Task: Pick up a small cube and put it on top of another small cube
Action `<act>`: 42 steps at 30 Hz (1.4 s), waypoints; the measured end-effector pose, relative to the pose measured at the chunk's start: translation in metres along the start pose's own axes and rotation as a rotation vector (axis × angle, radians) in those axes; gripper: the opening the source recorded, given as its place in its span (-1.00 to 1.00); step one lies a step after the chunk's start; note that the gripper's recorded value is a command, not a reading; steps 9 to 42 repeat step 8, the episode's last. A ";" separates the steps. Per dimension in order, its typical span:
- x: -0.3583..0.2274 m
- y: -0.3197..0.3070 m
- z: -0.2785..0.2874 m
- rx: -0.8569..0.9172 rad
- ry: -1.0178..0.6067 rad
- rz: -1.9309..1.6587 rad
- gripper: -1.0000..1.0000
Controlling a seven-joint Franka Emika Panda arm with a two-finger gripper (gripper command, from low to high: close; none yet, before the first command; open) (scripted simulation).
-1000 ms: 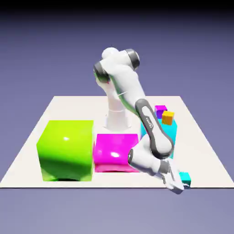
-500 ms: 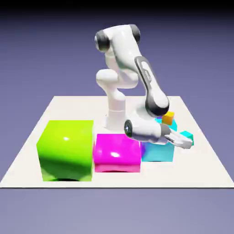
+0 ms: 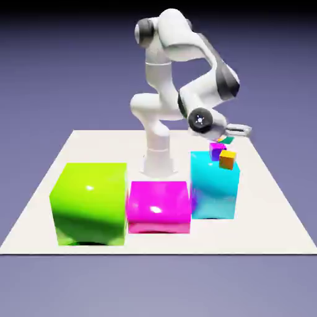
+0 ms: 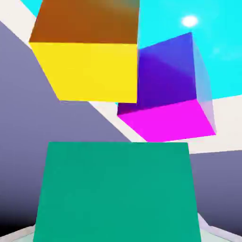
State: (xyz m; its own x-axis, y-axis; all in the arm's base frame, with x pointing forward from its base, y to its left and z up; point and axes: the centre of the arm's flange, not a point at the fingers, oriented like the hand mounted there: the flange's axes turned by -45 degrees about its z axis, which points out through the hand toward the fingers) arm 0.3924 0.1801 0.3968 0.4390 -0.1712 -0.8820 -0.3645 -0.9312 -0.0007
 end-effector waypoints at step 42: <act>0.018 0.001 0.058 0.002 0.000 0.002 1.00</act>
